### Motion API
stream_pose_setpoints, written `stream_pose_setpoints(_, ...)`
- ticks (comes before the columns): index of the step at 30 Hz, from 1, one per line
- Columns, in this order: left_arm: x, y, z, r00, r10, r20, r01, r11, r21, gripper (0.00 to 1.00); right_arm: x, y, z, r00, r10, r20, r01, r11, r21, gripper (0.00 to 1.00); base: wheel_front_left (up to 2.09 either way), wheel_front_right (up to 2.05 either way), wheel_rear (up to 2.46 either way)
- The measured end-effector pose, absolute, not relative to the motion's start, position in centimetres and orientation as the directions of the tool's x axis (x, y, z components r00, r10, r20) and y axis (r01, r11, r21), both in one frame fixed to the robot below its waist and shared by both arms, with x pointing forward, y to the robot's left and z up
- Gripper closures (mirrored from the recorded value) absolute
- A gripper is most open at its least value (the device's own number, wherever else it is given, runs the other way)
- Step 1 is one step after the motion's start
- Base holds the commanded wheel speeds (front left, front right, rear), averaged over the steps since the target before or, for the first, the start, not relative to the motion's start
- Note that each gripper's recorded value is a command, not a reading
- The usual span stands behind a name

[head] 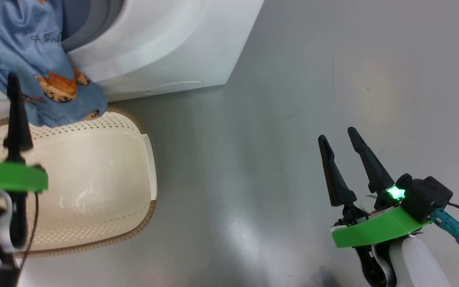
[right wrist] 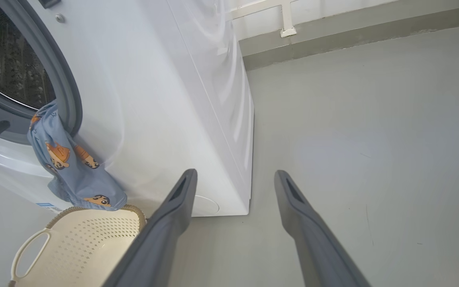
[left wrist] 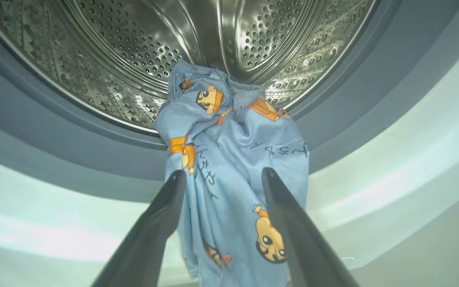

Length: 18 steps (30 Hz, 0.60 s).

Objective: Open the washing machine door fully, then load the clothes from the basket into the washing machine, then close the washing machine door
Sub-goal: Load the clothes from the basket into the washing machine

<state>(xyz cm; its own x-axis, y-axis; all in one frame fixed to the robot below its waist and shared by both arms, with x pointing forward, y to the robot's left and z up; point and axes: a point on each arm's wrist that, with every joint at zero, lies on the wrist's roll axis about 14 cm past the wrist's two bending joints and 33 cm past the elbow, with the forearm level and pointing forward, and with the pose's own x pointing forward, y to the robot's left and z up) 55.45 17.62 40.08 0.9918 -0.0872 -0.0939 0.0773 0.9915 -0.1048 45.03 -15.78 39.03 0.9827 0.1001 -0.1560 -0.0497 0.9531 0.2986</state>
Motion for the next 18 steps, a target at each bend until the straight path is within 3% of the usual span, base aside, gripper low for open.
stream_pose_setpoints(18, 48.2, 20.1, 36.8, 0.971, 0.05, -0.232, -0.077, 0.991, -0.106, 0.0, 45.1, -15.4, 39.1, 0.982, 0.114, -0.153, -0.065, 0.955, 0.29, 0.0, 0.0, 0.0, 0.0)
